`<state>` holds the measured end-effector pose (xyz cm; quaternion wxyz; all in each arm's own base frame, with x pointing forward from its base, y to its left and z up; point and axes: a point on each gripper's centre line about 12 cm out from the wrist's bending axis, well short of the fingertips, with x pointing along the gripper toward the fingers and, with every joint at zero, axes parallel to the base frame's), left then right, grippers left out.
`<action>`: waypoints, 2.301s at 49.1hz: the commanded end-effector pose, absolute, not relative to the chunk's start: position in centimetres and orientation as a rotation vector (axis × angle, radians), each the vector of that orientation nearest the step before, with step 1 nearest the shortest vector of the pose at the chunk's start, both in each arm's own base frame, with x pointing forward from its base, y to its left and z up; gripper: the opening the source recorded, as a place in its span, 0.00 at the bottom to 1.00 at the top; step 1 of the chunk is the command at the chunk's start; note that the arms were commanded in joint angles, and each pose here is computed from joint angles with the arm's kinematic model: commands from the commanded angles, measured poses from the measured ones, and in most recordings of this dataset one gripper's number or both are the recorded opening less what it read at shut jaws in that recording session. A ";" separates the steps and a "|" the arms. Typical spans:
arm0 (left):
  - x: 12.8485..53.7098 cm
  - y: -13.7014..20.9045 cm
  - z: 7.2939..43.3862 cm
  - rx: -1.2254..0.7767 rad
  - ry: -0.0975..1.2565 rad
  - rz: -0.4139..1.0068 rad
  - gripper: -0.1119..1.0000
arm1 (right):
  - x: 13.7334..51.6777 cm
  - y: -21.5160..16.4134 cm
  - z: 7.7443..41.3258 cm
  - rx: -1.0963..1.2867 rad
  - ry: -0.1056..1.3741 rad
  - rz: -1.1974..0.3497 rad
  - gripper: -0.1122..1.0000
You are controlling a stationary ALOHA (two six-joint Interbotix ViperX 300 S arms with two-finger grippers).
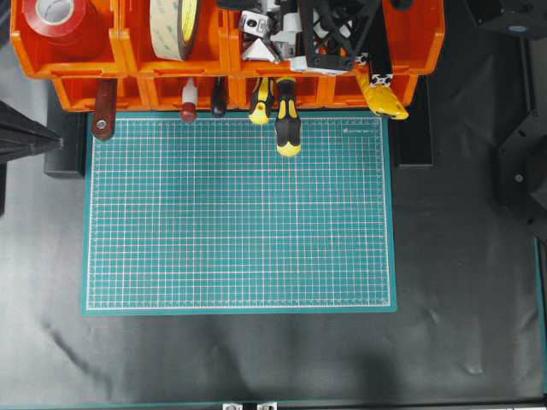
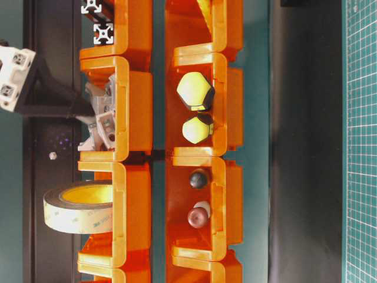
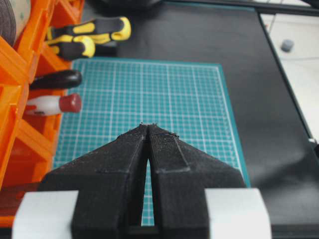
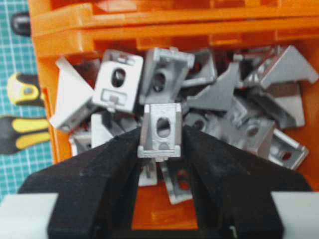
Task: Pick corner brachets from container rack with right arm.
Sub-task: 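Lower the open right gripper into the bracket bin and close on one bracket, then lift the silver bracket out of the bin and carry it over the mat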
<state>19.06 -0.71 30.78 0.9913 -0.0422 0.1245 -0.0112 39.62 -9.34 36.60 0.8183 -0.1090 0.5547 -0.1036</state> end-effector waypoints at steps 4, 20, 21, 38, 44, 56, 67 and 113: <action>19.2 -0.7 32.1 -0.084 0.217 -0.021 0.10 | 39.7 -9.2 38.7 -0.253 1.112 -0.238 0.31; 19.0 -0.6 32.3 -0.085 0.210 -0.021 0.10 | 38.2 -8.2 43.4 -0.248 0.982 -0.253 0.31; 19.0 -0.7 32.3 -0.085 0.207 -0.023 0.10 | 37.9 -7.9 43.9 -0.245 0.968 -0.252 0.31; 18.8 -0.7 32.4 -0.080 0.213 -0.025 0.10 | 31.6 -1.3 46.5 -0.219 0.842 -0.141 0.31; 18.7 -0.7 32.7 -0.074 0.200 -0.023 0.10 | 29.8 1.7 45.2 -0.185 0.786 -0.070 0.31; 17.8 -0.6 33.8 -0.070 0.153 -0.024 0.10 | 28.4 6.3 39.7 -0.119 0.751 0.057 0.31; 17.7 -0.6 34.0 -0.070 0.142 -0.025 0.10 | 29.3 9.7 34.1 -0.016 0.768 0.112 0.31; 18.3 -1.3 33.3 -0.034 0.167 -0.066 0.10 | 41.2 9.8 19.1 -0.049 1.023 0.011 0.31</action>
